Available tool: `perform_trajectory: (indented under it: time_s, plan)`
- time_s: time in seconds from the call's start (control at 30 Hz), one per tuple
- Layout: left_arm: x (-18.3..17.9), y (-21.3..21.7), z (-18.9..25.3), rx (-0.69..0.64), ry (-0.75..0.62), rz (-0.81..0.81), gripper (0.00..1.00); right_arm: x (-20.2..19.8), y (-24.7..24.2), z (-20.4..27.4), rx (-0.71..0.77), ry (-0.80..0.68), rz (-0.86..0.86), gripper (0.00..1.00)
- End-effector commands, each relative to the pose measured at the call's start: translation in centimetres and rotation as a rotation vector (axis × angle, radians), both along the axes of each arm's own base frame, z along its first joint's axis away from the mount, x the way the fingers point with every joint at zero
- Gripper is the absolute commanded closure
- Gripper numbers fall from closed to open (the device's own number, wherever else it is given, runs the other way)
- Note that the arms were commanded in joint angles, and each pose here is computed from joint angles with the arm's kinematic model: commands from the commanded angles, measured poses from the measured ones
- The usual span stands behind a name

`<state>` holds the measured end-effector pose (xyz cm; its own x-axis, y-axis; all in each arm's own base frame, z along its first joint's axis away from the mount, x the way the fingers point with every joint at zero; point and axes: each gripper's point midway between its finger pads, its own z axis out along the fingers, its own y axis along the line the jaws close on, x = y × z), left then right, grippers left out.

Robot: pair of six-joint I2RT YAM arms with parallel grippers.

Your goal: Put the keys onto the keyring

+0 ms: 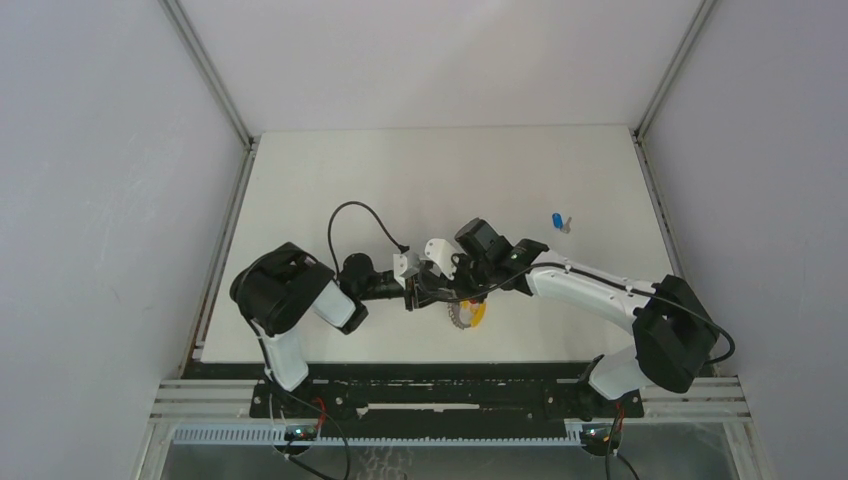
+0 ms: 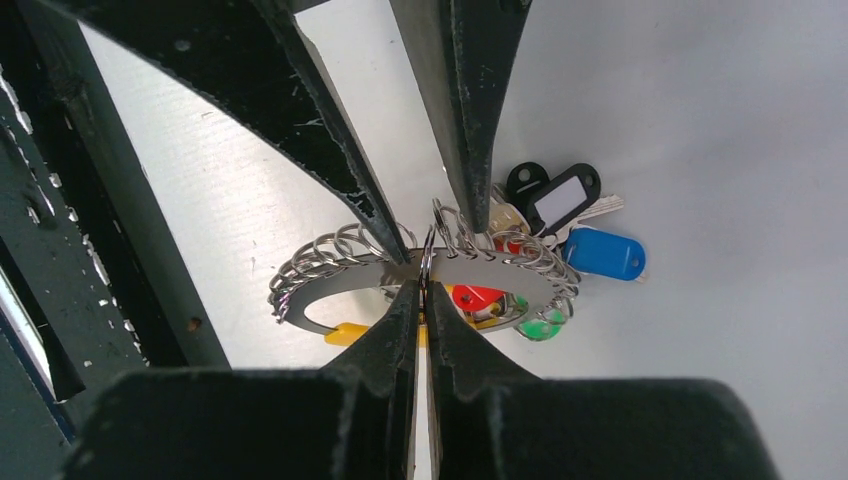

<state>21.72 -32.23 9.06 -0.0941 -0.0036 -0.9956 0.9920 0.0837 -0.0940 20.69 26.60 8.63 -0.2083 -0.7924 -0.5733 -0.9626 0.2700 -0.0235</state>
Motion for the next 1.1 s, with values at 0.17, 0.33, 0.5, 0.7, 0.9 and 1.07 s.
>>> perform_trajectory:
  time_s: [0.17,0.33,0.5,0.7,0.9,1.07]
  plan:
    - [-0.5,-1.2,1.4,-0.04,-0.051,-0.046,0.7,0.3,1.1,2.5,0.079,-0.063,0.033,1.0]
    - [-0.7,-1.3,2.0,-0.051,-0.053,-0.057,0.74,0.2,1.2,2.3,0.077,-0.056,0.036,1.0]
    - [-1.0,-1.5,2.3,-0.057,-0.046,-0.072,0.78,0.3,1.3,2.3,0.079,-0.056,0.037,1.0]
    - [-1.4,-1.9,2.6,-0.065,-0.044,-0.092,0.92,0.2,1.5,2.2,0.089,-0.05,0.037,1.0]
    - [-1.1,-1.4,2.7,-0.062,-0.063,-0.039,1.0,0.4,1.1,2.5,0.125,0.01,-0.029,1.0]
    - [-0.9,-0.9,3.0,-0.066,-0.077,0.004,1.0,0.4,0.3,2.4,0.21,0.122,-0.11,1.0]
